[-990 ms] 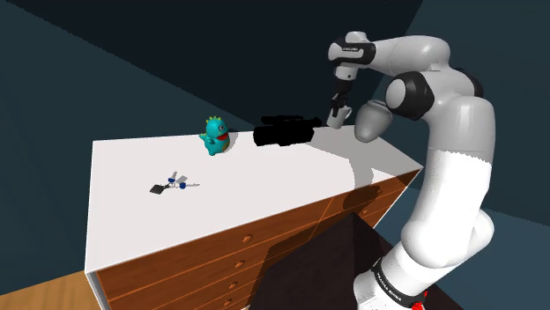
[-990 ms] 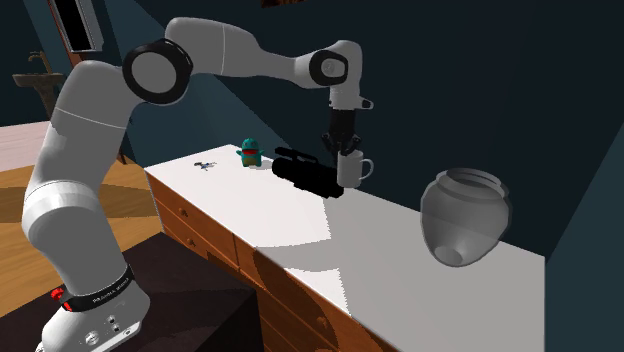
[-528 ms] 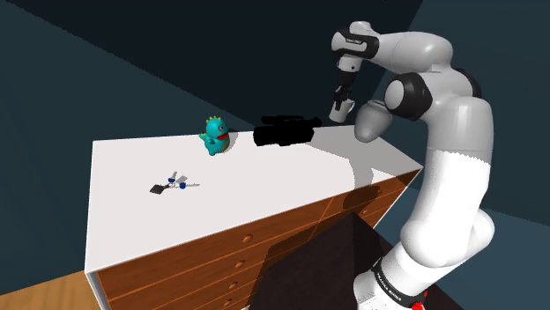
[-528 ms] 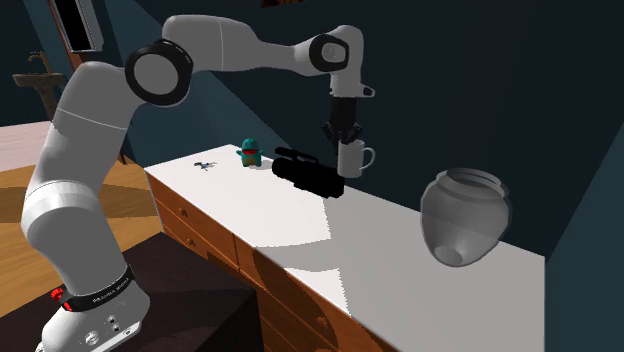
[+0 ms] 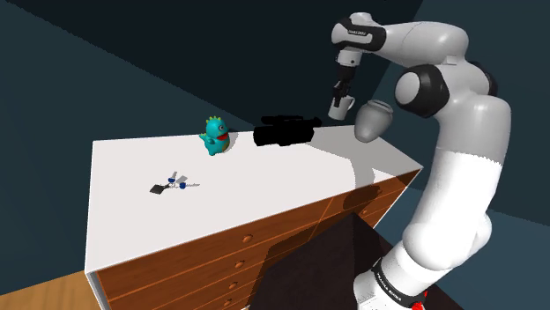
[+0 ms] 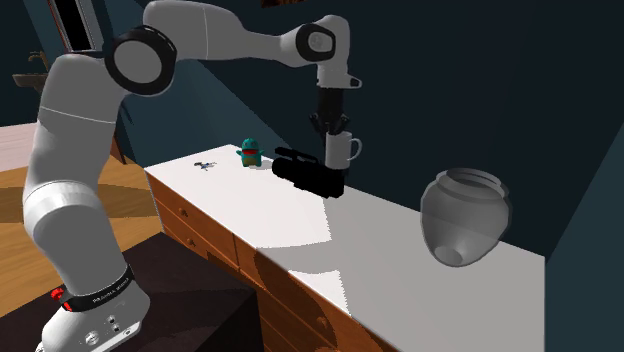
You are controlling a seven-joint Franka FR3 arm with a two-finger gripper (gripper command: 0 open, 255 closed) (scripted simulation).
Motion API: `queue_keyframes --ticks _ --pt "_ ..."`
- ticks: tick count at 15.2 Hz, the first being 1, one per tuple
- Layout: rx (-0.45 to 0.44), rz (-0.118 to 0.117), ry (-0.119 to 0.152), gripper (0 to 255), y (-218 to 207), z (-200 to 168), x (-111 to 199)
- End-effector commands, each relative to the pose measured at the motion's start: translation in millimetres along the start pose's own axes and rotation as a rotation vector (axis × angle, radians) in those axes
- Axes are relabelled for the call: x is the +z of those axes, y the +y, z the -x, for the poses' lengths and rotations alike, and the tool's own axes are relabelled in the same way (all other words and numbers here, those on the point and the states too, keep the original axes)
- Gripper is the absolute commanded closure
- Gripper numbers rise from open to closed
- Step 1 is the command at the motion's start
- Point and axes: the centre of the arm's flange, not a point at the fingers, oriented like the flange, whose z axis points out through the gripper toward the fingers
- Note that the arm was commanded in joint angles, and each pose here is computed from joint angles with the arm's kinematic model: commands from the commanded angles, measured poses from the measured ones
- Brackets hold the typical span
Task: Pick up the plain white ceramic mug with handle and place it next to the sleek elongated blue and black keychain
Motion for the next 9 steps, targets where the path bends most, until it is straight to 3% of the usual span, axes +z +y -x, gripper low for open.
queue_keyframes --ticks 1,9 --pt "0.000 0.000 0.000 255 -27 1 0" --pt "0.000 0.000 0.000 255 -132 11 -1"
